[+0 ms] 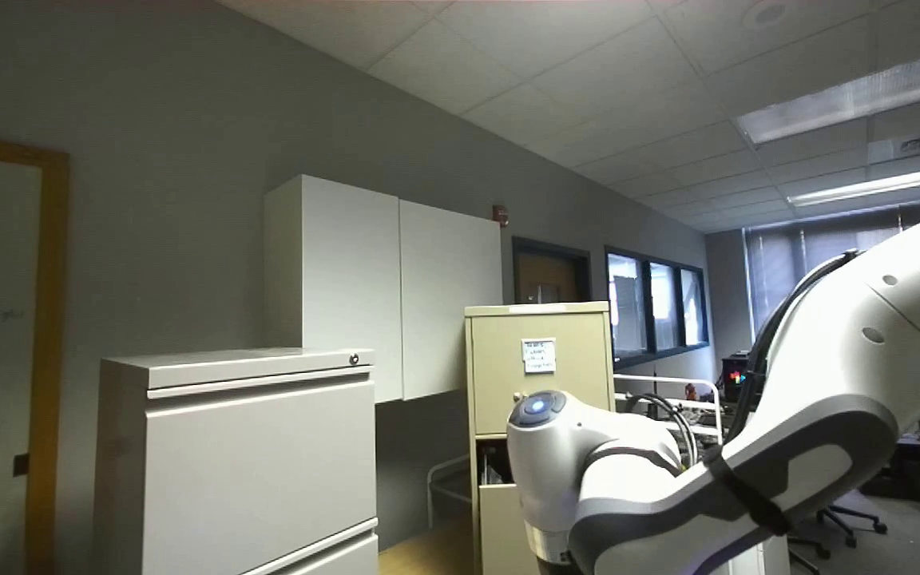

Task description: Close the bottom drawer of the right cabinet

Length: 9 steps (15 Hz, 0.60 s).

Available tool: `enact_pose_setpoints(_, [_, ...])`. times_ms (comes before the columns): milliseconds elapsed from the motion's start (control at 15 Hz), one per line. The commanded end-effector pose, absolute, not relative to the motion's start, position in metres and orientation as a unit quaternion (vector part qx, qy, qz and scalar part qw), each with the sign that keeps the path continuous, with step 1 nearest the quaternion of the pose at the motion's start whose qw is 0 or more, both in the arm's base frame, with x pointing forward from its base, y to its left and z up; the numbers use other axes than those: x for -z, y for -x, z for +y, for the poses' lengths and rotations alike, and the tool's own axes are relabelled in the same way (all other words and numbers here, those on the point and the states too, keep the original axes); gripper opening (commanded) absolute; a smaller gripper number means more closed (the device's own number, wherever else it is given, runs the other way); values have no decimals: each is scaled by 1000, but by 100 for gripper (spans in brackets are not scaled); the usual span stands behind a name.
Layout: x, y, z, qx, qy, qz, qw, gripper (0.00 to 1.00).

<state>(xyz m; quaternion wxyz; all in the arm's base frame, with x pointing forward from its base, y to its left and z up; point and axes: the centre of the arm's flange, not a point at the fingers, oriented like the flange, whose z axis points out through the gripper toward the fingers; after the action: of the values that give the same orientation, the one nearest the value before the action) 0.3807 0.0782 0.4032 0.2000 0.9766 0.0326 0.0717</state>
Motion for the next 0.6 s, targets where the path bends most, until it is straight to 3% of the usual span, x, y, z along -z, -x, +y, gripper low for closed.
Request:
enact_pose_setpoints(0, [-376, -411, 105, -124, -950, 69, 277, 20])
enact_pose_setpoints(200, [-349, -419, 108, -173, -917, 115, 340, 0])
enact_pose_setpoints(533, [-328, -447, 65, -239, -849, 176, 437, 0])
